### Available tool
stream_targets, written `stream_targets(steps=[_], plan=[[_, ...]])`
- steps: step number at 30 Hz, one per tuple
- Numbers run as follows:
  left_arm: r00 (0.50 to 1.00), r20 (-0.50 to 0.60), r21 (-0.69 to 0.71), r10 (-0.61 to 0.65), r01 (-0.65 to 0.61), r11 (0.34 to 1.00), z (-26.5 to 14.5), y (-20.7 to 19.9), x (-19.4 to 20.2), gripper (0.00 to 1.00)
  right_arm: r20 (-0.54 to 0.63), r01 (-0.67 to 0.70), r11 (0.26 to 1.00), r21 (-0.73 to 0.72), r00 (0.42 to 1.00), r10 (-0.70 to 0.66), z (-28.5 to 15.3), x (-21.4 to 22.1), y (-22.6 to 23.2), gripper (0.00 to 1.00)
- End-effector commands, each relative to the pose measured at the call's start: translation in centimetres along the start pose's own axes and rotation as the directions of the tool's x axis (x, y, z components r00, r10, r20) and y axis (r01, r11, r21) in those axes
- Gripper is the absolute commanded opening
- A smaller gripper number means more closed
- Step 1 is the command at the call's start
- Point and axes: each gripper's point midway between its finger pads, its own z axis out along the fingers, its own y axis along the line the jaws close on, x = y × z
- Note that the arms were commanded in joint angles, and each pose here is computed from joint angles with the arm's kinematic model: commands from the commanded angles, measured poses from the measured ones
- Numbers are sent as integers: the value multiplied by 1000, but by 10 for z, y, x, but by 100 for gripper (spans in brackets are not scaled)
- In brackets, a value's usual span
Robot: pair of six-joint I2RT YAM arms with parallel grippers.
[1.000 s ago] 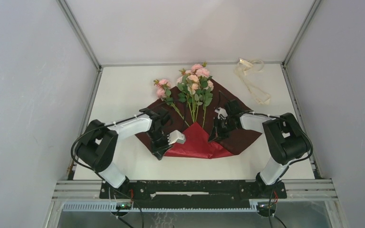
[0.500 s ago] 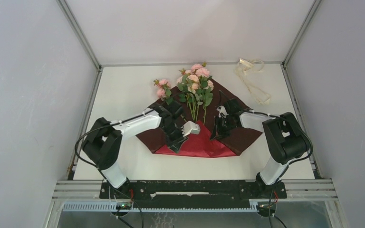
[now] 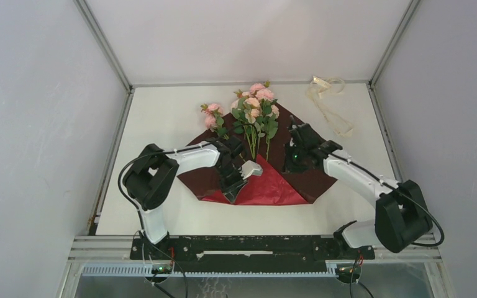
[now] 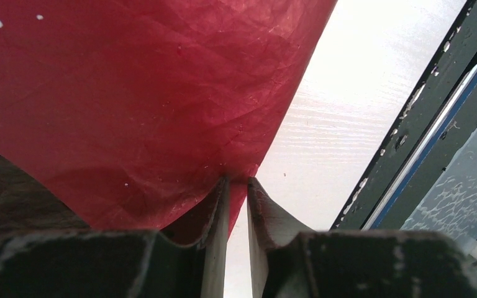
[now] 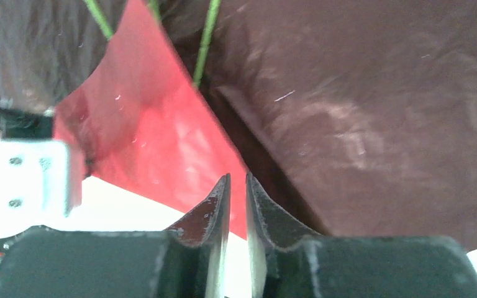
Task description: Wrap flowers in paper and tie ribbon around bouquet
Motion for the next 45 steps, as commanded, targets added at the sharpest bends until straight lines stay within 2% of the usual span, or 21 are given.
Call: stream_targets(steps=[1,3,6,11,14,19,25,29,33,36,40,45], plan=[[1000,0,-5,3,-3,1000,6,4,6,22,-17,31,999,-18,999,-31,-2,20,24,16],[1000,-2,-4,-2,2,1000,6,5,7,22,-83,40,980,-197,995,-57,7,42,59,8],[1000,1,-9,-11,11,1000,6,7,7,22,-152,0,953,-302,987,-48,19,62,83,1],[1000,-6,-9,-19,19,1000,4,7,11,21,-247,-159,973,-166,962,115,48,87,39,0],[1000,-22,-6,-20,20,1000,2,6,16,21,-251,-245,966,-82,943,218,47,98,8,0],[1000,-25,-22,7,-7,1000,-3,6,23,21,-173,-339,940,31,925,339,30,102,-35,0],[999,-46,-33,13,-14,999,-3,7,33,21,-87,-400,915,58,911,404,4,92,-63,0],[999,-39,-33,15,-17,999,-4,6,33,22,16,-381,921,75,924,381,-21,65,-73,0],[999,-35,-32,11,-12,999,-4,6,31,22,79,-288,958,7,955,286,-31,35,-39,0],[999,-34,-34,11,-12,999,-4,6,30,22,25,-186,978,-94,982,189,-19,36,5,0],[999,-36,-26,23,-24,999,-8,3,30,23,-53,-126,986,-110,991,121,6,53,34,0],[996,9,-61,89,-88,994,-36,2,4,26,-115,-147,987,66,981,153,35,76,4,0]])
